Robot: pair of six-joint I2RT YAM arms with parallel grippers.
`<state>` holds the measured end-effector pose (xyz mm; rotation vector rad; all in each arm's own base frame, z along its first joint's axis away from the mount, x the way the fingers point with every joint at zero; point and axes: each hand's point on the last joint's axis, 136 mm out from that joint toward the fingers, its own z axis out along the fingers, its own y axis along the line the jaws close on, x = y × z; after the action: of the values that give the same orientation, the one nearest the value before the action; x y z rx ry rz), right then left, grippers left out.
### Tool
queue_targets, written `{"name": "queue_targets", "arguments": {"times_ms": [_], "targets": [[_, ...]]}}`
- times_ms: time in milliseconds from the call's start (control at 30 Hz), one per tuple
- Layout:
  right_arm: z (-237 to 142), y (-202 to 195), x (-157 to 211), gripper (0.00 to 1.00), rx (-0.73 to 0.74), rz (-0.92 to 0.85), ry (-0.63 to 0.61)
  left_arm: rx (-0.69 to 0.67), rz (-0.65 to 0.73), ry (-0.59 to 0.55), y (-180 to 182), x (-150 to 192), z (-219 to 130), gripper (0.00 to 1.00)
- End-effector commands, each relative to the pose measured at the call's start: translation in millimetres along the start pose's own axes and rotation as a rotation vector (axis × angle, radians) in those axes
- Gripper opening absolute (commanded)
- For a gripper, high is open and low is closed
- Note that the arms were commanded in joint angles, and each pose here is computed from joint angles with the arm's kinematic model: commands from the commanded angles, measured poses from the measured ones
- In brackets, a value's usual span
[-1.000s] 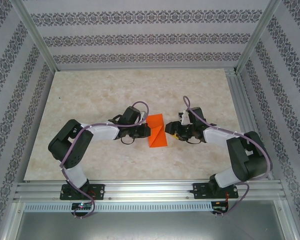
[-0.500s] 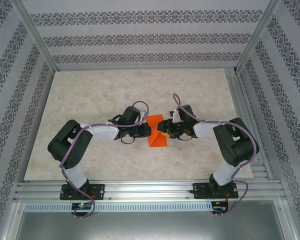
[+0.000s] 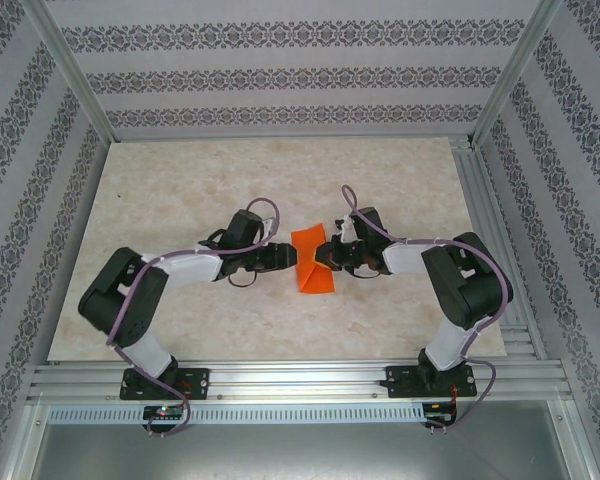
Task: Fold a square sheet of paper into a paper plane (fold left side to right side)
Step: Turn over the paper at the center of the table.
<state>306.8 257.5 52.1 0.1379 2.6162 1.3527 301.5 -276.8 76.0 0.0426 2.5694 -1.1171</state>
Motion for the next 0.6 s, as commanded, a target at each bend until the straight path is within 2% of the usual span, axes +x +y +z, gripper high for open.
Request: {"name": "queue_targets", "arguments": {"times_ms": [0, 67, 133, 167, 367, 433, 567], "targets": [[-27, 38, -19, 0.00, -0.096, -0.132, -0.090, 0.120, 0.032, -0.081, -34, -17, -35, 0.72], [-45, 56, -26, 0.00, -0.146, -0.171, -0.134, 0.164, 0.022, -0.110, -45, -19, -53, 0.87], [-63, 77, -31, 0.00, -0.204, -0.207, -0.175, 0.218, 0.008, -0.125, -60, -19, -66, 0.98], [-72, 89, -33, 0.00, -0.233, -0.226, -0.195, 0.265, -0.004, -0.130, -69, -19, -72, 1.00], [-113, 148, -39, 0.00, -0.364, -0.298, -0.269, 0.510, -0.022, -0.185, -123, -28, -106, 1.00], [-120, 164, -36, 0.00, -0.402, -0.313, -0.271, 0.543, -0.002, -0.184, -136, -29, -112, 0.99], [-125, 188, -26, 0.00, -0.453, -0.338, -0.261, 0.547, 0.030, -0.153, -150, -26, -113, 0.90]]}}
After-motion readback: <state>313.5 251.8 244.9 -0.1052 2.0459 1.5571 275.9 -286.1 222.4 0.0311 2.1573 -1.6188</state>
